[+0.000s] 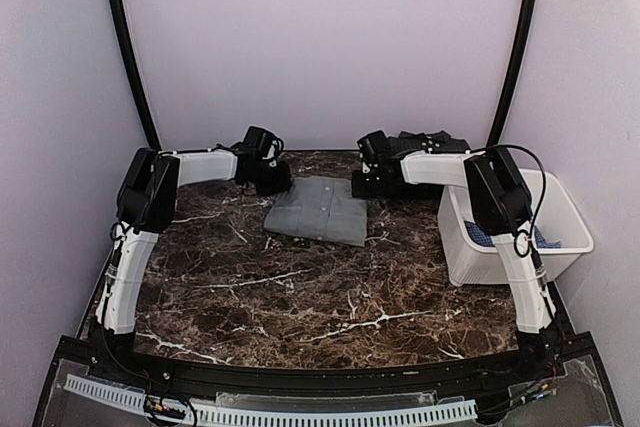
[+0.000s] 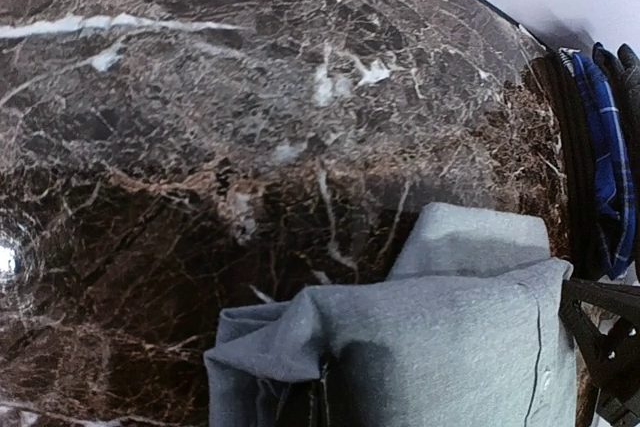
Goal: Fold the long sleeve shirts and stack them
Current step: Smooth out the square-folded shirt at the center of the board.
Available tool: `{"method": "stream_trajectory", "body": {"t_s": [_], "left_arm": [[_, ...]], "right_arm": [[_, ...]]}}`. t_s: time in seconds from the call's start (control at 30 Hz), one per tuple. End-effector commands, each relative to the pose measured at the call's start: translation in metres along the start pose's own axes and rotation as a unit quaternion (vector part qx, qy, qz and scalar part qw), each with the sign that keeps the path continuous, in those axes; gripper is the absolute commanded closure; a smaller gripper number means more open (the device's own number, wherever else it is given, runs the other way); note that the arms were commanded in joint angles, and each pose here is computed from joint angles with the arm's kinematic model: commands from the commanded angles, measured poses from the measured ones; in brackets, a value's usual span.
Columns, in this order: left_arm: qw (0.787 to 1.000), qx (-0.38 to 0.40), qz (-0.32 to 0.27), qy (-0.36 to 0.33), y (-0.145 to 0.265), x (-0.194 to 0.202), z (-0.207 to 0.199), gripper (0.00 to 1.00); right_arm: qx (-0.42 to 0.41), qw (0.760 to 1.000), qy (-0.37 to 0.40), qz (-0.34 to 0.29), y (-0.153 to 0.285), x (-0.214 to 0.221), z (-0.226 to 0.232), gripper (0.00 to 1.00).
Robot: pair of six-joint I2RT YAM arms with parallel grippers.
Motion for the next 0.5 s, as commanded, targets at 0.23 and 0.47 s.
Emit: {"method": "stream_trajectory", "body": {"t_s": [0.23, 0.47], "left_arm": [[0.998, -0.035, 0.031, 0.043, 0.052, 0.071, 0.008, 1.00], [0.996, -0.051, -0.013, 0.069, 0.121, 0.114, 0.028, 1.00]], "right_arm": [[-0.047, 0.997, 0.037, 0.047, 0.019, 0.053, 0.048, 1.00], [-0.076, 0.994, 0.067, 0.035, 0.057, 0.073, 0.089, 1.00]]}}
Point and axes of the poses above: each gripper's point midway between its finger pads, its own y axis back along the fingers, its own z axis along the line the jaws close on, x = y × z, the point moved 3 cm from there along y, back along the fingers, and after that the axes turned 11 degrees about y, right-handed, at the moved point
